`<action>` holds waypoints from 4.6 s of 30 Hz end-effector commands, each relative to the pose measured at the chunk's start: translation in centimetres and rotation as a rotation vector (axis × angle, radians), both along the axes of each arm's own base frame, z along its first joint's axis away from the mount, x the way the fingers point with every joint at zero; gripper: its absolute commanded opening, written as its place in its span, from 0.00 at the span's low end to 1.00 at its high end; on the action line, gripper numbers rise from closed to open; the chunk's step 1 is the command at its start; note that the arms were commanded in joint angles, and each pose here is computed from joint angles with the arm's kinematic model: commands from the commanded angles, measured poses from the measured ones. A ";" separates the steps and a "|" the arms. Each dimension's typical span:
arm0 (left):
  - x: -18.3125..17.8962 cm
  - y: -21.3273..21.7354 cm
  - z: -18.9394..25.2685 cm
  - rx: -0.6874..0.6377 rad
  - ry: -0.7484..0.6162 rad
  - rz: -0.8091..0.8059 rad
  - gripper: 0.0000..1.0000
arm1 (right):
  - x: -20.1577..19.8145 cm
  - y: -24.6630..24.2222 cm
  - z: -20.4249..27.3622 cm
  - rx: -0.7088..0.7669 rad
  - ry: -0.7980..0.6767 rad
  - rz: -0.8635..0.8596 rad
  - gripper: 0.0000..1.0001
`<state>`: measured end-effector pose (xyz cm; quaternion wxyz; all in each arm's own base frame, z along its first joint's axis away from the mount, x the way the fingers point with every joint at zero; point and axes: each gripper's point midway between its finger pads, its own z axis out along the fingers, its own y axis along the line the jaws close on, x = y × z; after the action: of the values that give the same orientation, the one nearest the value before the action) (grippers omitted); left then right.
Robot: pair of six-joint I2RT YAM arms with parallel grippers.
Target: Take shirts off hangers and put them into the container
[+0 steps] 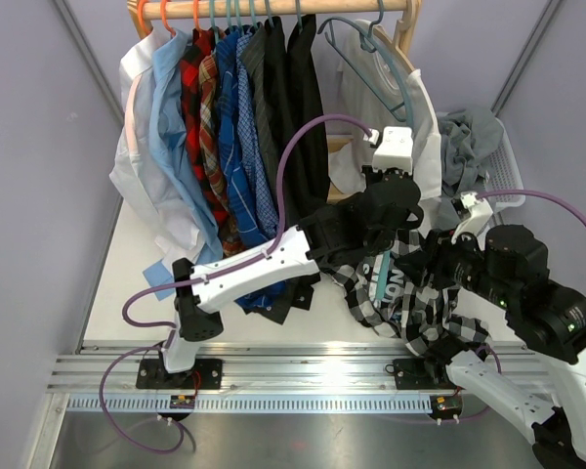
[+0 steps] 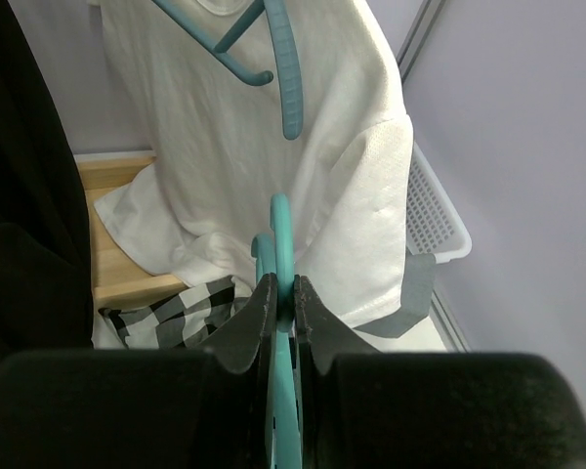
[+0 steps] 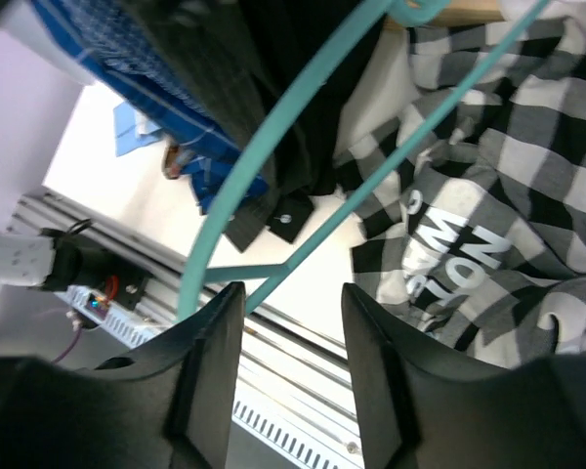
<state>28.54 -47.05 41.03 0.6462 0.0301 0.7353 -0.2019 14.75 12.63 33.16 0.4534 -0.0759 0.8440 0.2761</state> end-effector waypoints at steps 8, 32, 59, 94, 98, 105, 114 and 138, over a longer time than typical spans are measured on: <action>3.5 -0.8 -0.1 -0.044 0.003 0.045 0.00 | -2.0 2.1 1.8 0.098 -0.029 0.154 0.61; 3.3 1.1 0.5 -0.055 0.009 0.054 0.00 | 3.0 4.8 -4.3 -0.157 0.017 -0.014 0.62; 2.6 3.1 1.1 -0.083 0.003 0.056 0.00 | 1.9 5.7 -5.6 -0.302 -0.121 -0.268 0.08; -10.3 22.4 -3.4 -0.190 0.076 -0.117 0.99 | 3.8 5.0 11.6 -0.262 -0.507 -0.292 0.00; -11.4 23.4 -4.7 -0.195 0.101 -0.150 0.99 | 6.2 5.6 13.6 -0.277 -0.536 -0.301 0.00; -12.0 24.9 -5.0 -0.186 0.095 -0.156 0.99 | 13.6 5.7 14.8 -0.280 -0.498 -0.305 0.00; -12.0 26.9 -5.1 -0.176 0.084 -0.122 0.99 | 17.4 8.3 16.4 -0.173 -0.464 -0.185 0.00; -12.3 28.4 -5.6 -0.176 0.105 -0.112 0.99 | 27.6 7.0 14.5 -0.130 -0.370 -0.269 0.00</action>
<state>16.18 -19.16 34.47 0.5903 0.0244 0.7519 -0.2926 42.76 19.65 45.14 0.6082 -0.0468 0.7851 0.1074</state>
